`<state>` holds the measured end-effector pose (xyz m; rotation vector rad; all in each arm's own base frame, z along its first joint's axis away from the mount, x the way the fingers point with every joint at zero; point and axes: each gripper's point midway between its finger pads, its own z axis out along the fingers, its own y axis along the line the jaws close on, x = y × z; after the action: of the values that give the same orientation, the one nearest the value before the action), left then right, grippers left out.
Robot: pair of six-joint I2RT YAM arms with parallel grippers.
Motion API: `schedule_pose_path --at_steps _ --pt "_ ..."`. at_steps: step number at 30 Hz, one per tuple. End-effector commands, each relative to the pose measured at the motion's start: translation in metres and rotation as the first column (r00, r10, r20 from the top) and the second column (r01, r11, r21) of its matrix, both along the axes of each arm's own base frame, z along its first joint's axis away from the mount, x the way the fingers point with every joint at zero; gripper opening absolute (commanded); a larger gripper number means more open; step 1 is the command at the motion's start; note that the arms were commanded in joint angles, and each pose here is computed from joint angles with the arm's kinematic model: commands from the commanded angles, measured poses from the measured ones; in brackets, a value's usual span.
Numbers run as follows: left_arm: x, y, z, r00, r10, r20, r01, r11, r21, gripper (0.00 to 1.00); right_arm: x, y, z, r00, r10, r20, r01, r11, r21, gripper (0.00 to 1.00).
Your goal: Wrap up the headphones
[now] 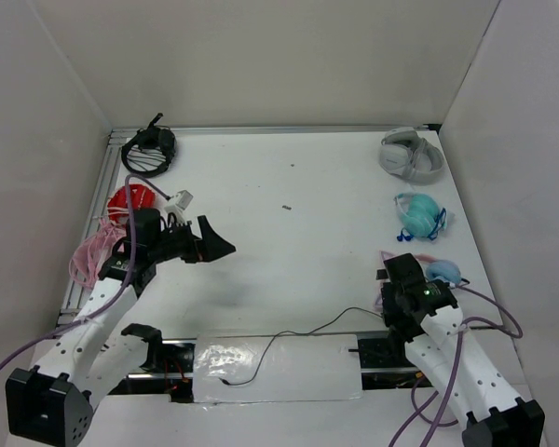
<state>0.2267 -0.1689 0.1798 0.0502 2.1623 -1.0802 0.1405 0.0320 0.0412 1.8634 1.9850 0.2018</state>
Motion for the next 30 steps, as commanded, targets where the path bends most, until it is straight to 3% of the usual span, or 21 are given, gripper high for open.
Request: schedule_pose_path --at_steps 1,7,10,18,20,21,24,26,28,30 --pt "0.007 -0.007 0.007 0.997 -0.049 0.062 0.049 0.999 -0.006 0.99 -0.002 -0.018 0.0 0.991 -0.136 -0.005 0.135 0.99 -0.045 0.98" --pt "0.014 -0.009 0.004 0.996 -0.065 0.059 0.065 0.998 -0.002 0.99 0.002 -0.031 0.002 0.959 -0.273 0.078 0.276 0.961 -0.021 0.97" --pt "0.017 -0.008 0.007 0.996 -0.052 0.068 0.052 0.999 0.001 0.99 0.002 -0.036 -0.002 0.953 -0.289 0.088 0.292 0.956 -0.028 0.89" --pt "0.019 0.0 0.017 0.993 -0.001 0.12 -0.002 1.0 0.02 0.99 -0.002 -0.028 -0.026 0.959 -0.275 -0.068 0.275 0.961 -0.019 0.78" --pt "0.018 0.002 0.017 0.992 0.014 0.127 -0.018 0.999 0.027 0.99 0.001 -0.025 -0.031 0.961 -0.265 -0.082 0.265 0.964 -0.013 0.65" --pt "0.018 0.004 0.016 0.991 0.022 0.129 -0.026 0.999 0.029 0.99 0.002 -0.023 -0.035 0.964 -0.252 -0.085 0.252 0.968 -0.008 0.51" --pt "0.02 0.007 0.014 0.991 0.049 0.125 -0.054 0.998 0.04 0.99 0.002 -0.024 -0.031 0.965 -0.247 -0.086 0.246 0.969 -0.016 0.34" --pt "0.021 0.007 0.013 0.992 0.049 0.118 -0.054 0.998 0.042 0.99 0.002 -0.025 -0.026 0.971 -0.23 -0.07 0.229 0.973 -0.018 0.11" --pt "0.021 0.006 0.013 0.993 0.042 0.113 -0.047 0.998 0.043 0.99 0.0 -0.025 -0.021 0.976 -0.214 -0.049 0.213 0.977 -0.017 0.0" --pt "0.02 0.004 0.013 0.994 0.029 0.104 -0.033 0.999 0.038 0.99 0.001 -0.024 -0.016 0.982 -0.188 -0.015 0.188 0.982 -0.009 0.0"
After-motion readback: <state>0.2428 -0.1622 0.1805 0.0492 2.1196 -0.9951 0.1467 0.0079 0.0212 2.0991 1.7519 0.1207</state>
